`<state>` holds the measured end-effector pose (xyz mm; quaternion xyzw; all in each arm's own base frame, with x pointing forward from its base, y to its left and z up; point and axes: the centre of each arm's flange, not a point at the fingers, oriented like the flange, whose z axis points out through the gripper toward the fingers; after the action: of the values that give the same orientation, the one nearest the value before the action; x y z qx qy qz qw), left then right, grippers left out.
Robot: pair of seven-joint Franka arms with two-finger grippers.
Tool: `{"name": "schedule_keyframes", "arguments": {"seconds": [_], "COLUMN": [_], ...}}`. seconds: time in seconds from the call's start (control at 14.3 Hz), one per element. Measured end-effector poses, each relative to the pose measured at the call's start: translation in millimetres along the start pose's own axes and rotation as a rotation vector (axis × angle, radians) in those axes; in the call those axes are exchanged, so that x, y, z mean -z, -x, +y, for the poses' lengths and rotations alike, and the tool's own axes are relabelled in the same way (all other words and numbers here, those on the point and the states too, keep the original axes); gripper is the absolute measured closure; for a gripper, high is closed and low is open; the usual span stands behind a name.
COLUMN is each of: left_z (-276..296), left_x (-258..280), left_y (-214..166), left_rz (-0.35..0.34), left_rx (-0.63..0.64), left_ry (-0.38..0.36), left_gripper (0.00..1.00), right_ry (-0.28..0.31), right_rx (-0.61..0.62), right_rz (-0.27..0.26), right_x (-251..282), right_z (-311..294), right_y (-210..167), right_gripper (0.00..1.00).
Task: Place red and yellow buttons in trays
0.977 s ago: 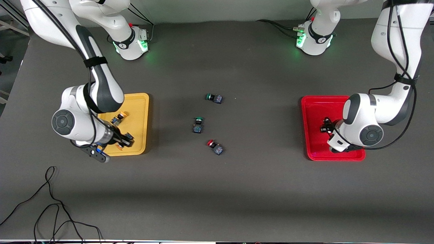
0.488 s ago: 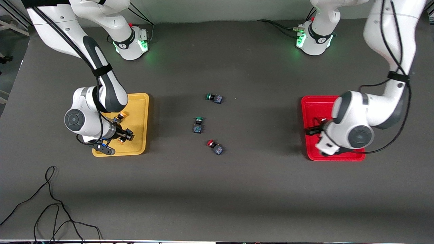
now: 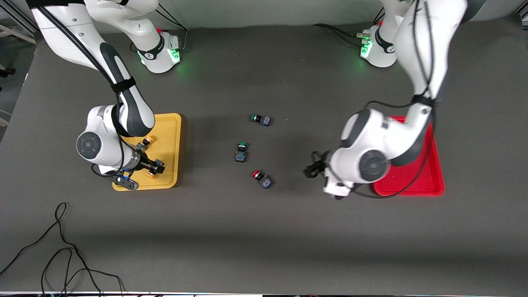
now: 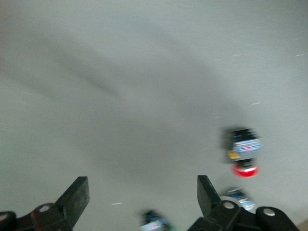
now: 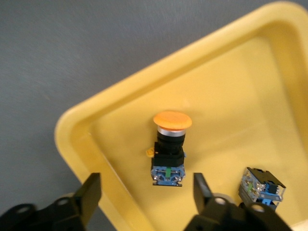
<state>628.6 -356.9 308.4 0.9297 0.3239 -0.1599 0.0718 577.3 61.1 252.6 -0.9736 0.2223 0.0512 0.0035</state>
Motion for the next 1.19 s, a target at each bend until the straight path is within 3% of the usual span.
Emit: {"name": "schedule_keyframes", "arguments": {"seconds": [0.07, 0.21, 0.35, 0.63, 0.91, 0.98, 1.19], "left_z": [17.4, 44.4, 62.6, 82.7, 87.5, 88.0, 89.5], "left_x": [-16.0, -52.3, -83.3, -116.7, -149.9, -157.2, -162.2], "left_y": [7.0, 20.1, 26.8, 33.4, 40.0, 42.4, 43.8], "left_rz": [0.021, 0.049, 0.051, 0.052, 0.078, 0.082, 0.088], "left_rx": [0.041, 0.097, 0.147, 0.186, 0.184, 0.182, 0.177], "left_ry": [0.058, 0.154, 0.205, 0.237, 0.249, 0.246, 0.245], "left_gripper": [0.0, 0.0, 0.0, 0.0, 0.02, 0.05, 0.4], "right_ry": [-0.014, -0.042, -0.079, -0.146, -0.146, -0.142, -0.074], "right_rx": [-0.003, -0.002, 0.006, 0.048, 0.149, 0.173, 0.284], "right_rz": [0.015, 0.041, 0.073, 0.138, 0.124, 0.128, 0.187], "right_x": [17.0, 60.9, 117.4, 221.4, 307.4, 323.5, 349.8], "right_z": [0.9, 1.0, 0.6, 1.2, -0.4, 1.9, 7.1], "right_y": [-2.2, -2.3, 3.5, 35.0, 67.5, 70.8, 78.0], "right_gripper": [0.0, 0.0, 0.0, 0.0, 0.0, 0.0, 0.0]}}
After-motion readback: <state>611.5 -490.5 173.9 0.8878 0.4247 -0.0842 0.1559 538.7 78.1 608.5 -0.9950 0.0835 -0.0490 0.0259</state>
